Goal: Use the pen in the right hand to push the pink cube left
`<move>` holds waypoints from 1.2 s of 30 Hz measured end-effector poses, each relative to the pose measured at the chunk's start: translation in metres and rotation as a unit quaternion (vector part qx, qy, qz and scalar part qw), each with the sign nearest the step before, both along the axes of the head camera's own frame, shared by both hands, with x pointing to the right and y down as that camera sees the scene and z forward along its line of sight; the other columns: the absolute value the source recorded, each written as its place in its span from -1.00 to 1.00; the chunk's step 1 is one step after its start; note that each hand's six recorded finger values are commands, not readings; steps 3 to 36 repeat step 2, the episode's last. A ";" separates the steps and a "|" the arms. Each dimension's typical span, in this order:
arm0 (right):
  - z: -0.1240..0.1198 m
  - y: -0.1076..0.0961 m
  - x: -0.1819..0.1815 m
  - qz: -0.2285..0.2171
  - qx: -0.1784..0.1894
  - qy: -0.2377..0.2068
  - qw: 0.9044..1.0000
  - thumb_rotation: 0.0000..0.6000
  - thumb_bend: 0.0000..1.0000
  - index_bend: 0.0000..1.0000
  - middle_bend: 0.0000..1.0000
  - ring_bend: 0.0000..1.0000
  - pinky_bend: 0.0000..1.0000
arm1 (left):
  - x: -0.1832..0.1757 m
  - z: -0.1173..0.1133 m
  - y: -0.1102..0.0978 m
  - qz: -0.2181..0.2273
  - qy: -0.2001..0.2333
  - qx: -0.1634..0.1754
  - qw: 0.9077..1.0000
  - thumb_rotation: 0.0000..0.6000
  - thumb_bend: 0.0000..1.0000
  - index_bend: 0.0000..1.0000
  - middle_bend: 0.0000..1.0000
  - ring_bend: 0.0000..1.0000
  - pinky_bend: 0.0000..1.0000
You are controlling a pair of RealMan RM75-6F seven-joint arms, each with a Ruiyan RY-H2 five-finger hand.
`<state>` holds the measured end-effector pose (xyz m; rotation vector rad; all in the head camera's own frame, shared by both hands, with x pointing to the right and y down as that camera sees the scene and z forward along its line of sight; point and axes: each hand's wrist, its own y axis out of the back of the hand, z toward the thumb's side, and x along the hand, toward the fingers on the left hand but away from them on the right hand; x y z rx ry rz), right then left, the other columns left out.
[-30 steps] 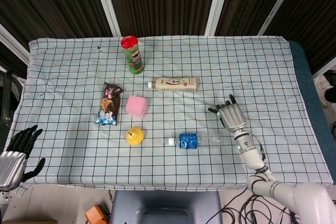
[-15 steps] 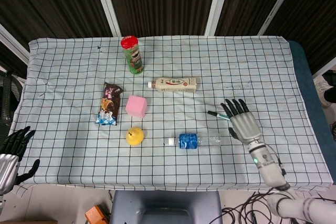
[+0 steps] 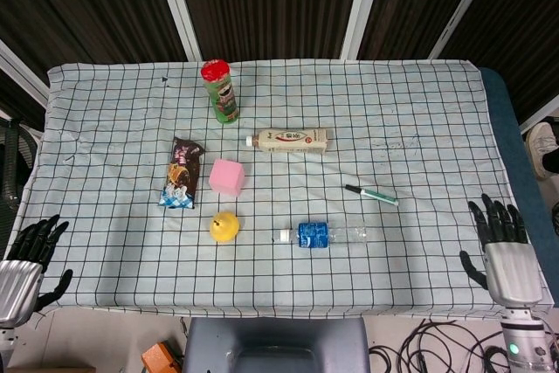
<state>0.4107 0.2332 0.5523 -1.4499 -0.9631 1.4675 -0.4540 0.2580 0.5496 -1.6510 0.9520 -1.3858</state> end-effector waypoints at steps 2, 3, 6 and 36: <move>-0.001 0.007 0.008 -0.001 -0.001 -0.002 1.000 1.00 -0.13 -0.94 -0.87 -1.00 -1.00 | 0.002 0.000 0.001 0.002 -0.003 0.001 1.000 1.00 -0.22 -1.00 -1.00 -1.00 -0.79; -0.001 0.007 0.008 -0.001 -0.001 -0.002 1.000 1.00 -0.13 -0.94 -0.87 -1.00 -1.00 | 0.002 0.000 0.001 0.002 -0.003 0.001 1.000 1.00 -0.22 -1.00 -1.00 -1.00 -0.79; -0.001 0.007 0.008 -0.001 -0.001 -0.002 1.000 1.00 -0.13 -0.94 -0.87 -1.00 -1.00 | 0.002 0.000 0.001 0.002 -0.003 0.001 1.000 1.00 -0.22 -1.00 -1.00 -1.00 -0.79; -0.001 0.007 0.008 -0.001 -0.001 -0.002 1.000 1.00 -0.13 -0.94 -0.87 -1.00 -1.00 | 0.002 0.000 0.001 0.002 -0.003 0.001 1.000 1.00 -0.22 -1.00 -1.00 -1.00 -0.79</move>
